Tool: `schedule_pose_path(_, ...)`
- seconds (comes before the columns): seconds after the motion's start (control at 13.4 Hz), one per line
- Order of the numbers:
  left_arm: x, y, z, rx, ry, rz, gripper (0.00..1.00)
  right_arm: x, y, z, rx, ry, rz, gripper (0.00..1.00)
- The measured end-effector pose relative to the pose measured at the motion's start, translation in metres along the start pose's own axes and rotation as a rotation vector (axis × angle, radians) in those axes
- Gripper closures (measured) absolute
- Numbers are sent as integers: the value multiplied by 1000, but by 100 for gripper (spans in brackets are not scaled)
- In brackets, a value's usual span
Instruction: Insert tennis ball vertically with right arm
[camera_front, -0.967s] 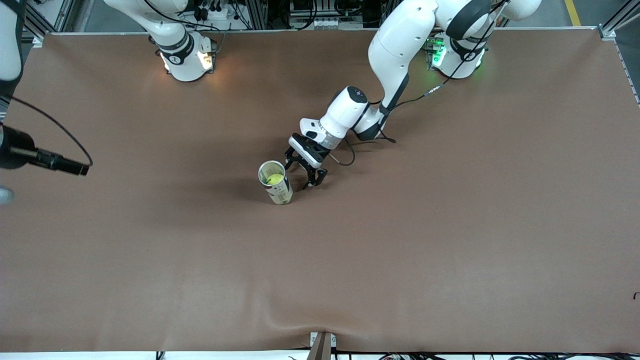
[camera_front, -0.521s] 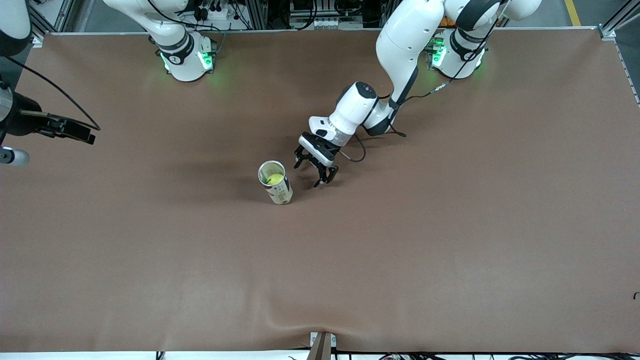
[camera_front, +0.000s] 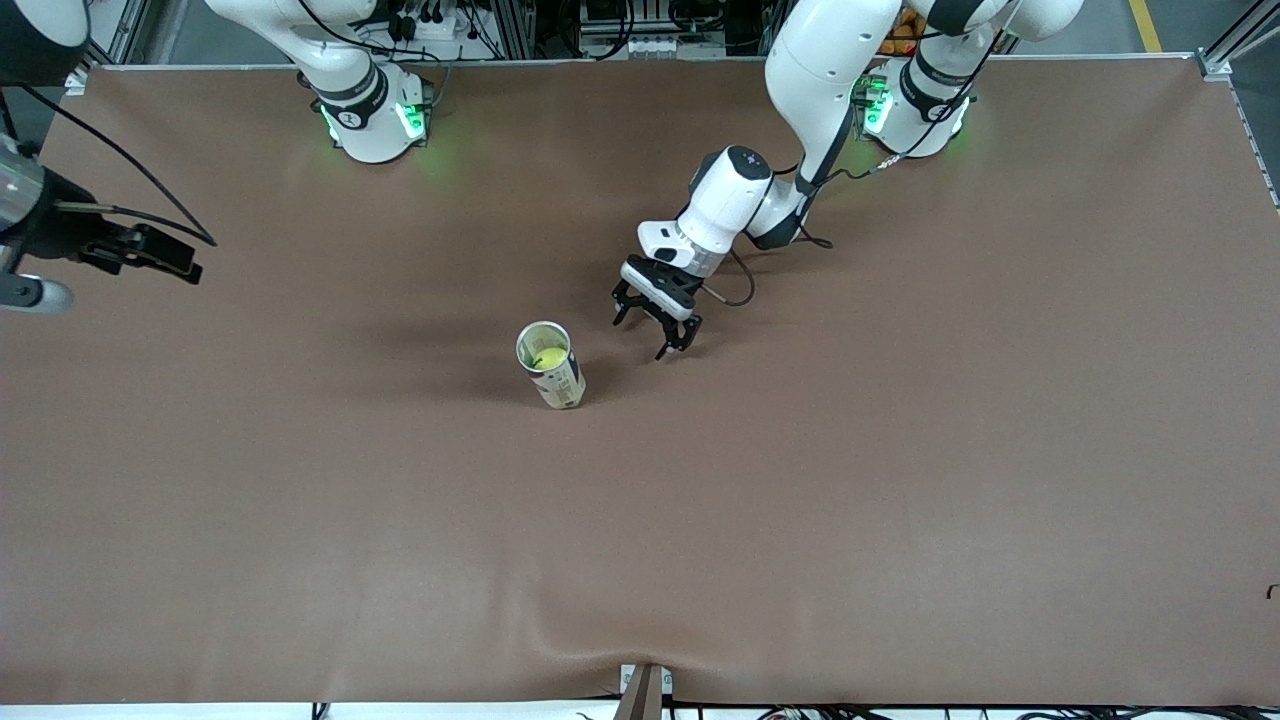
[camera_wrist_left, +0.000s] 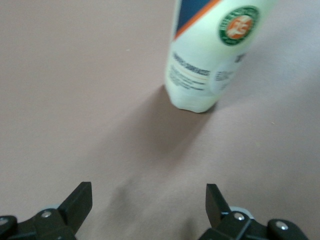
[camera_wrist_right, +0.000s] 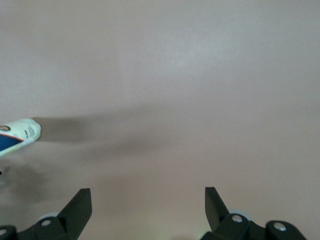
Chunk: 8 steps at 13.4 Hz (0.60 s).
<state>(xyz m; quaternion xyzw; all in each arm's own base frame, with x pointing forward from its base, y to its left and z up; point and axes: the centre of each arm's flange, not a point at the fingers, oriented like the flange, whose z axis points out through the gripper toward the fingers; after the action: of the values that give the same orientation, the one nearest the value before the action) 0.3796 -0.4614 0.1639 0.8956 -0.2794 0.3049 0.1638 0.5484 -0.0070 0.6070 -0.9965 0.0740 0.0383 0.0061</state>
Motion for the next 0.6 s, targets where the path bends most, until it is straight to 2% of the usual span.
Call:
schedule_pose_path(0.22, -2, -5, -3, 26, -14, -94, 0, 1, -5, -33, -52, 21, -14, 0)
schedule_pose_path(0.6, 6, -29, -10, 71, -54, -302, 0, -5, -8, -38, -39, -6, -33, 0)
